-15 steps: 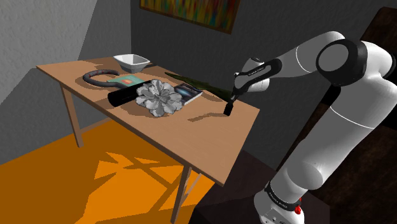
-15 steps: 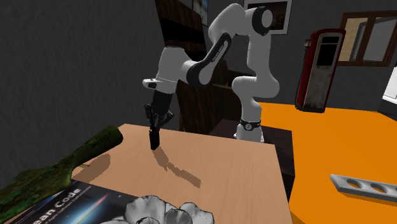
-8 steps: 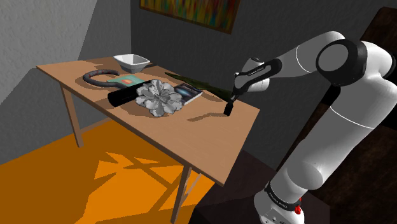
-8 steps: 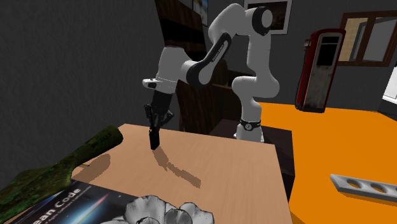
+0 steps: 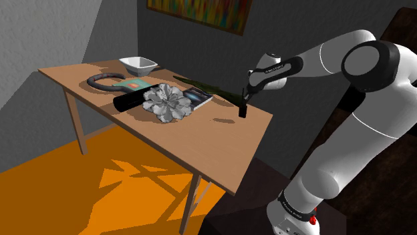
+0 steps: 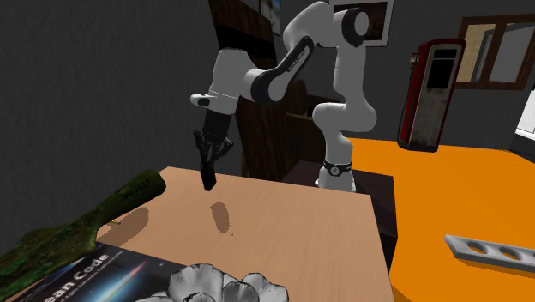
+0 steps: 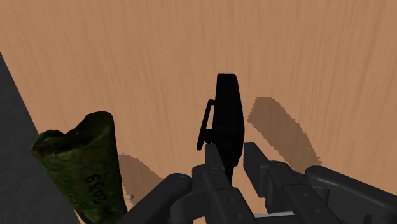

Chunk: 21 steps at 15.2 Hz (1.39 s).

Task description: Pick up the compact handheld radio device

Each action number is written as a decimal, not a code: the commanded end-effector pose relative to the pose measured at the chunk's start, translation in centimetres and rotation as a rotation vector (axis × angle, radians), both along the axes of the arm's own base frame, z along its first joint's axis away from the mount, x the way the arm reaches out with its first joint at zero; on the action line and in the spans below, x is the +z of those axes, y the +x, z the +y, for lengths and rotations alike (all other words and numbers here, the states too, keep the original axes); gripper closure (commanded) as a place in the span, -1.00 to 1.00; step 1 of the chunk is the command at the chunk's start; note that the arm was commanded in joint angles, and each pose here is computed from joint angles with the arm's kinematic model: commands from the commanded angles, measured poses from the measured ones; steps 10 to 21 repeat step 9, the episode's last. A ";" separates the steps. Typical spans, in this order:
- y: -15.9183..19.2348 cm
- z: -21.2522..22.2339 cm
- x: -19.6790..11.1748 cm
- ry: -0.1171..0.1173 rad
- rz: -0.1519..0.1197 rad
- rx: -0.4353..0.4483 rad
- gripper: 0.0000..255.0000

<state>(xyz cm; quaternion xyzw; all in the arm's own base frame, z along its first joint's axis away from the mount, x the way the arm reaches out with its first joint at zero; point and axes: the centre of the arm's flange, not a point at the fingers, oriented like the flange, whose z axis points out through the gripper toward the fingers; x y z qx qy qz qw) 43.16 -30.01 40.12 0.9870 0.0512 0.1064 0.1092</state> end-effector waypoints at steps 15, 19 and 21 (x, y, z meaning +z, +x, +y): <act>0.0 0.0 4.4 0.000 0.000 0.000 1.00; 0.0 0.0 4.4 0.000 0.000 0.000 1.00; 0.0 0.0 4.4 0.000 0.000 0.000 1.00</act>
